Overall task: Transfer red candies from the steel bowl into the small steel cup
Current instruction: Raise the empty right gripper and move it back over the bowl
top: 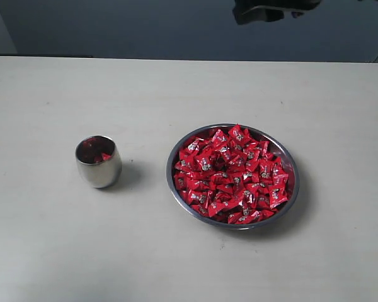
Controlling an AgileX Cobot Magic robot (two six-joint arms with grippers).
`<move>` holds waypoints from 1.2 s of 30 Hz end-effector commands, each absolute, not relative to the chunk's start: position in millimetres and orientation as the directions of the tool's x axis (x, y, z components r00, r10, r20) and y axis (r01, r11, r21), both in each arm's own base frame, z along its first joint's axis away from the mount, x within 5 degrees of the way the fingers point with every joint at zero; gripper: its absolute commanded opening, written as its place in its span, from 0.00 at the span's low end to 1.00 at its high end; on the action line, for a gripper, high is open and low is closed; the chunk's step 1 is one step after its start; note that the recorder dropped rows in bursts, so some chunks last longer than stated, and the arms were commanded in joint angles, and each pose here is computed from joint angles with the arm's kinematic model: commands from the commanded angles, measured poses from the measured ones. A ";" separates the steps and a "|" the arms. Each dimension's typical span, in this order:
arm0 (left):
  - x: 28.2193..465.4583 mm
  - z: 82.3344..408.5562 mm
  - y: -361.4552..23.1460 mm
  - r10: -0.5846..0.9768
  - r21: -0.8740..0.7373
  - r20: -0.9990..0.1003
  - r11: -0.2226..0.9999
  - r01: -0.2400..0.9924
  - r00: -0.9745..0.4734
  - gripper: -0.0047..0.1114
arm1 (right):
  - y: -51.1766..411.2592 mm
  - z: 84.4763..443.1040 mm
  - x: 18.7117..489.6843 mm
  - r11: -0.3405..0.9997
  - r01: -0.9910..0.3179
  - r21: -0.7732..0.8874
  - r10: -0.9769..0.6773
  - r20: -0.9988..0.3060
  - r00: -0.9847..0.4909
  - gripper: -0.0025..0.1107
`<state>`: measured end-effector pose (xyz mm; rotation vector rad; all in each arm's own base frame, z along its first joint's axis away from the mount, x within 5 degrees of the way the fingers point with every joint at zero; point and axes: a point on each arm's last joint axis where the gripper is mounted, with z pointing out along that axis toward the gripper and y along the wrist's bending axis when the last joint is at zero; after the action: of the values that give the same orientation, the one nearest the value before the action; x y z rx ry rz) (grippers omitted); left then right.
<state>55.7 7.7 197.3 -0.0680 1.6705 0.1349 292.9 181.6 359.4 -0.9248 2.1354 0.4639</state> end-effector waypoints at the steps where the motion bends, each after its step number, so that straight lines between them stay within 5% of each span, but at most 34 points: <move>1: 55.5 196.7 7.7 0.036 0.048 -0.994 0.991 -0.126 -0.100 0.04 | 160.7 345.4 276.9 0.735 -0.676 0.045 -0.388 -0.790 -0.474 0.37; 15: 55.6 196.9 7.7 0.036 0.048 -0.995 0.991 -0.126 -0.098 0.04 | 123.7 233.7 232.5 0.854 -0.518 0.050 -0.314 -0.745 -0.589 0.37; 36: 55.6 196.9 7.7 0.036 0.048 -0.995 0.991 -0.126 -0.098 0.04 | 148.1 162.5 270.8 0.845 -0.527 0.095 -0.402 -0.537 -0.742 0.37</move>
<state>55.7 7.7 197.3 -0.0680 1.6705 0.1349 265.3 143.7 166.6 -0.6592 2.4903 0.3212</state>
